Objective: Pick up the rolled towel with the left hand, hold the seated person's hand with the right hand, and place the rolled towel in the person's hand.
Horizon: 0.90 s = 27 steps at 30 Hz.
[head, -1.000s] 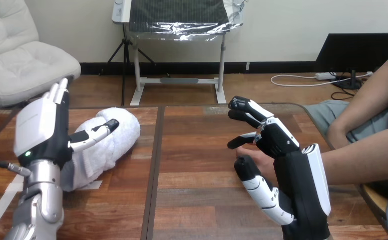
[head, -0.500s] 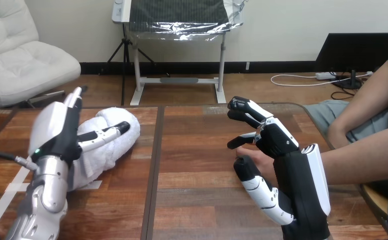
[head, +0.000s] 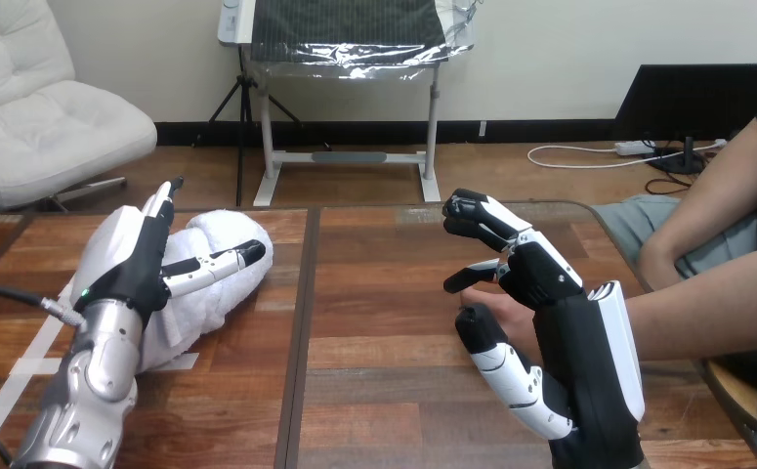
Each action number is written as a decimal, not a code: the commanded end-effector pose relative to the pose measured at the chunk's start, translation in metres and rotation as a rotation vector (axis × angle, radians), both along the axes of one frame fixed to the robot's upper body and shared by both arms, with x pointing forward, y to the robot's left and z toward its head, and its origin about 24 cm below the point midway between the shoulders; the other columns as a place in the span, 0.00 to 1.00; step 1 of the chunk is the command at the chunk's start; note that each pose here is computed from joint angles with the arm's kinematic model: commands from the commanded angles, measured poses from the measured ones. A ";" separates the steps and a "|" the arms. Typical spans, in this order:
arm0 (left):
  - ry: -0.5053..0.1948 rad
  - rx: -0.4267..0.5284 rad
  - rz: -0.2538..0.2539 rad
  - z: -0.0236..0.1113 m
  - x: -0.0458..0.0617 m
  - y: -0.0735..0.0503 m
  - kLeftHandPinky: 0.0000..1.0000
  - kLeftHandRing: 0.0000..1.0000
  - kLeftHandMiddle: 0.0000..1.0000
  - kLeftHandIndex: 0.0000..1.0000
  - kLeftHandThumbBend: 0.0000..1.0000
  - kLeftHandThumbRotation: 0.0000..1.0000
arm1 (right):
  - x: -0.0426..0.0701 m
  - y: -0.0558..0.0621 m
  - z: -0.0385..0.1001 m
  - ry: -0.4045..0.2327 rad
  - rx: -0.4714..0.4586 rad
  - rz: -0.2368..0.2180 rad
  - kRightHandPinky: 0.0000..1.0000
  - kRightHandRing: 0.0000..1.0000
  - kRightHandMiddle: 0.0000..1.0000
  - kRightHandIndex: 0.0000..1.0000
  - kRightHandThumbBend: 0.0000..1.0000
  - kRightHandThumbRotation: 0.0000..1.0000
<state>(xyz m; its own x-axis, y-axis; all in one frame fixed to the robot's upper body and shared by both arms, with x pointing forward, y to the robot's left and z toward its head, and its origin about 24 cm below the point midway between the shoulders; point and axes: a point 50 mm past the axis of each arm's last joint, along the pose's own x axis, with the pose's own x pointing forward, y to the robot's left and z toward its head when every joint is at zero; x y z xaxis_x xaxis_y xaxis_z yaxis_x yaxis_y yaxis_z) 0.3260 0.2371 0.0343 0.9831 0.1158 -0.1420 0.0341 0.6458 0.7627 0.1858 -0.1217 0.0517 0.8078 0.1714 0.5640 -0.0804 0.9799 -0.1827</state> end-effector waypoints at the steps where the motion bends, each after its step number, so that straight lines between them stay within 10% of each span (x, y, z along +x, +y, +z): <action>1: -0.065 -0.015 -0.030 0.026 0.022 -0.011 0.82 0.96 0.99 1.00 0.93 0.63 | 0.009 0.001 0.011 -0.056 0.014 -0.001 0.51 0.78 0.85 0.77 0.61 0.73; 27: 0.020 0.258 -0.011 0.011 0.030 -0.016 0.95 0.98 1.00 1.00 0.99 0.67 | 0.009 0.001 0.011 -0.054 0.010 -0.005 0.50 0.77 0.85 0.77 0.62 0.73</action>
<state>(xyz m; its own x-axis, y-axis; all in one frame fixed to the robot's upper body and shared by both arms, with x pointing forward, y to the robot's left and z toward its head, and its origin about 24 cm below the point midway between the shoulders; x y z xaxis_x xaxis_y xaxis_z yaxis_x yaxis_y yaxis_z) 0.3393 0.2277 0.0246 0.9666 0.1544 -0.2048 0.1041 0.4936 0.8634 0.1858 -0.1216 0.0516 0.8084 0.1729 0.5627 -0.0808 0.9794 -0.1849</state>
